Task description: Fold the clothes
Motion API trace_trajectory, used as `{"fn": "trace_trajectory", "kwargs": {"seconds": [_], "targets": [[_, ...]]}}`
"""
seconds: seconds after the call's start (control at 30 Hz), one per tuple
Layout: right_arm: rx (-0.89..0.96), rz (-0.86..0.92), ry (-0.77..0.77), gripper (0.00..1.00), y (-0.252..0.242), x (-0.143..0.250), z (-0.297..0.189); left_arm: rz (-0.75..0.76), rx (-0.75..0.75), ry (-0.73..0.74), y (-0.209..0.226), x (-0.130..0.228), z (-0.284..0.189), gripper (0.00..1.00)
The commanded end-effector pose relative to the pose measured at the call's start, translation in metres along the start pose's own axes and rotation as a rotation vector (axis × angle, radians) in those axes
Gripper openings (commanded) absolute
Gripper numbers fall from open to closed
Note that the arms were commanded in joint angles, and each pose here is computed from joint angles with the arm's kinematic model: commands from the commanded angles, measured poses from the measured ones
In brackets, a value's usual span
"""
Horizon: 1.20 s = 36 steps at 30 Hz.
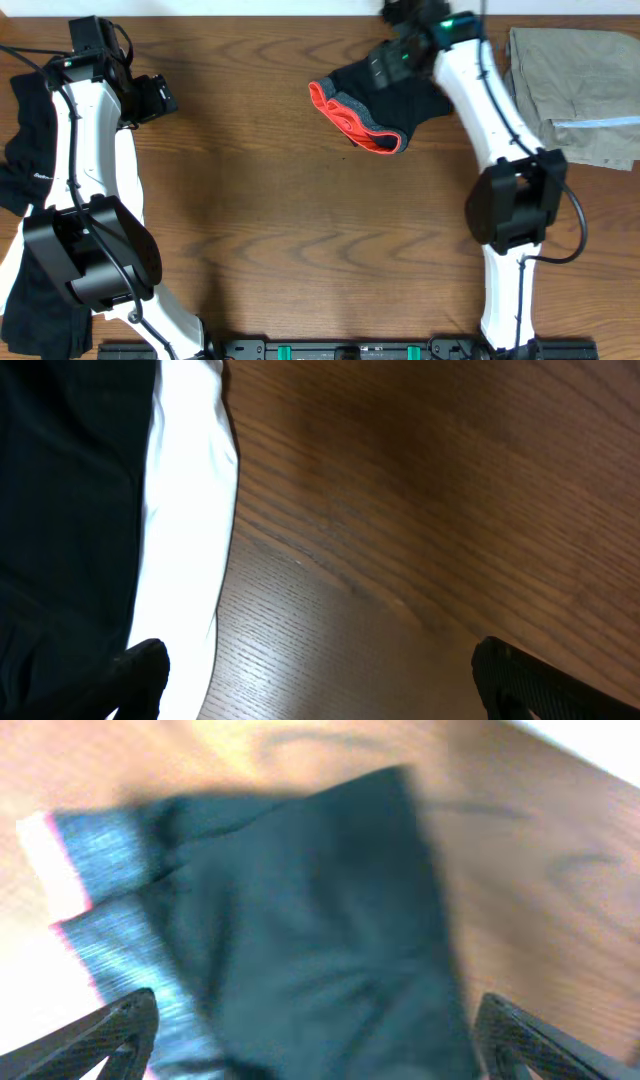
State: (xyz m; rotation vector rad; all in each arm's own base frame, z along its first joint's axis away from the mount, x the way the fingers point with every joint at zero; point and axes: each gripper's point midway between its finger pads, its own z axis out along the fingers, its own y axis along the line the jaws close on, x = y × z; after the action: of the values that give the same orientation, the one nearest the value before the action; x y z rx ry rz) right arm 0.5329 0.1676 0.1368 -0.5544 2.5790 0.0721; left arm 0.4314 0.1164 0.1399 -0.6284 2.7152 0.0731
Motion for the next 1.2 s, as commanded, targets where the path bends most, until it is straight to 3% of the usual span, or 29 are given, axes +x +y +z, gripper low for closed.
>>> {"fn": "trace_trajectory", "kwargs": {"seconds": [0.0, 0.2, 0.43, 0.83, 1.17], "targets": [[-0.065, -0.090, 0.041, 0.99, 0.043, 0.011, 0.007, 0.007, -0.016, -0.002, 0.004, 0.002, -0.002, 0.98], [-0.117, -0.186, 0.095, 0.99, 0.102, 0.032, 0.020, 0.007, -0.016, -0.002, 0.004, 0.002, -0.002, 0.98], [-0.133, -0.236, 0.117, 0.99, 0.130, 0.053, 0.040, 0.007, -0.016, -0.002, 0.004, 0.002, -0.002, 0.98], [-0.021, -0.237, 0.078, 0.99, 0.117, 0.068, 0.077, 0.007, -0.016, -0.002, 0.004, 0.002, -0.002, 0.98], [0.033, -0.224, 0.019, 0.90, 0.107, 0.059, 0.092, 0.007, -0.017, 0.002, 0.004, 0.003, -0.002, 0.98]]}}
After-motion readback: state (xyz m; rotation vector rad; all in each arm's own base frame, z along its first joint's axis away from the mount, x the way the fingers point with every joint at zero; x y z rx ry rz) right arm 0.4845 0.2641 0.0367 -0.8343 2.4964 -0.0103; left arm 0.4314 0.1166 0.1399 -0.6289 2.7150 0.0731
